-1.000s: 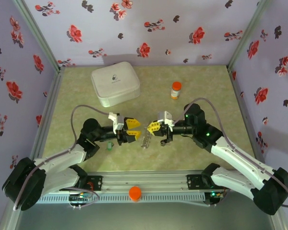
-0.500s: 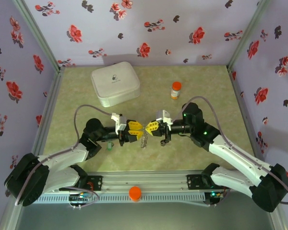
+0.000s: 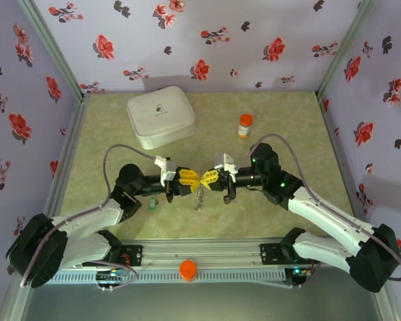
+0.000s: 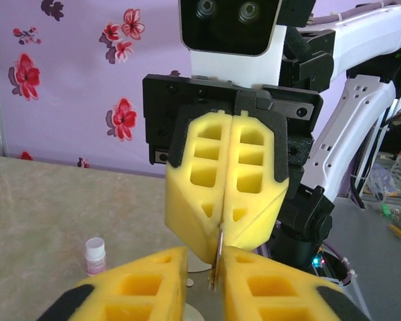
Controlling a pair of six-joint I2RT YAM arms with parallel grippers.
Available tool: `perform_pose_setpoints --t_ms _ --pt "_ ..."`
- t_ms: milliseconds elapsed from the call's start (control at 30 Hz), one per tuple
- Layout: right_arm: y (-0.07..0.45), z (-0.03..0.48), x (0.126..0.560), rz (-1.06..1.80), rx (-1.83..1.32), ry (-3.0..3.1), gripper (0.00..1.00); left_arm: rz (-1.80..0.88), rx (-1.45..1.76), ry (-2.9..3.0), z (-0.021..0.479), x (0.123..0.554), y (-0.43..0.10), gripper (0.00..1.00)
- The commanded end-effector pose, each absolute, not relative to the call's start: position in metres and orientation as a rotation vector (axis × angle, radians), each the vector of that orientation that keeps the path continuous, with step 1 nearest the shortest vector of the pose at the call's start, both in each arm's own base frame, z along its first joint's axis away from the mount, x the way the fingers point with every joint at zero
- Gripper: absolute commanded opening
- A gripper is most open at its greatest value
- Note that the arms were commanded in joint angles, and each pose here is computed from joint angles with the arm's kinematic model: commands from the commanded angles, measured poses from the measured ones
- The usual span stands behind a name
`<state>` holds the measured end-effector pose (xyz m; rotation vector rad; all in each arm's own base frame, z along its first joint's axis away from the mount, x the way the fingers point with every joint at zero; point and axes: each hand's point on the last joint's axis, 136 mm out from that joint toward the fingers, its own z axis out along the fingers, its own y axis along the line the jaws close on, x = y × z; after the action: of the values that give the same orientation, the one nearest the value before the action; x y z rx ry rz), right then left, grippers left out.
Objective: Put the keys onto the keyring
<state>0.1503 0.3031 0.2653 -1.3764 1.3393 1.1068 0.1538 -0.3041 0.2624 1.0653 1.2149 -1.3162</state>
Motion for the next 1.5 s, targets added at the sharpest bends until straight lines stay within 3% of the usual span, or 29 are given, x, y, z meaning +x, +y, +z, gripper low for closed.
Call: perform_pose_setpoints --t_ms 0,167,233,333,500,633,767,1067,1467 --pt "0.307 0.274 0.147 1.13 -1.367 1.288 0.0 -1.331 1.083 1.145 0.279 0.149 -0.307 0.15" --pt "0.308 0.271 0.147 1.13 -1.369 1.297 0.0 -1.327 1.097 1.124 0.283 0.145 -0.308 0.0" --pt "0.305 0.27 0.15 1.105 -1.354 1.318 0.01 -1.316 1.101 1.121 0.284 0.145 -0.307 0.0" --pt "0.291 0.267 0.162 1.008 -1.284 1.396 0.34 -1.255 1.071 1.16 0.281 0.153 -0.304 0.0" --pt "0.248 0.238 0.199 0.751 -1.035 1.743 0.5 -1.033 1.05 1.257 0.266 0.174 -0.3 0.0" --pt "0.218 0.199 0.222 0.674 -0.649 2.164 0.45 -0.917 1.05 1.316 0.255 0.186 -0.299 0.0" --pt "0.199 0.161 0.219 0.568 -0.395 2.477 0.31 -0.854 1.038 1.342 0.249 0.192 -0.3 0.0" --pt "0.199 0.092 0.198 0.38 -0.282 2.781 0.4 -0.765 0.868 1.447 0.244 0.214 -0.289 0.0" --pt "0.222 0.048 0.216 0.431 -0.197 2.93 0.37 -0.732 0.874 1.489 0.235 0.216 -0.289 0.0"
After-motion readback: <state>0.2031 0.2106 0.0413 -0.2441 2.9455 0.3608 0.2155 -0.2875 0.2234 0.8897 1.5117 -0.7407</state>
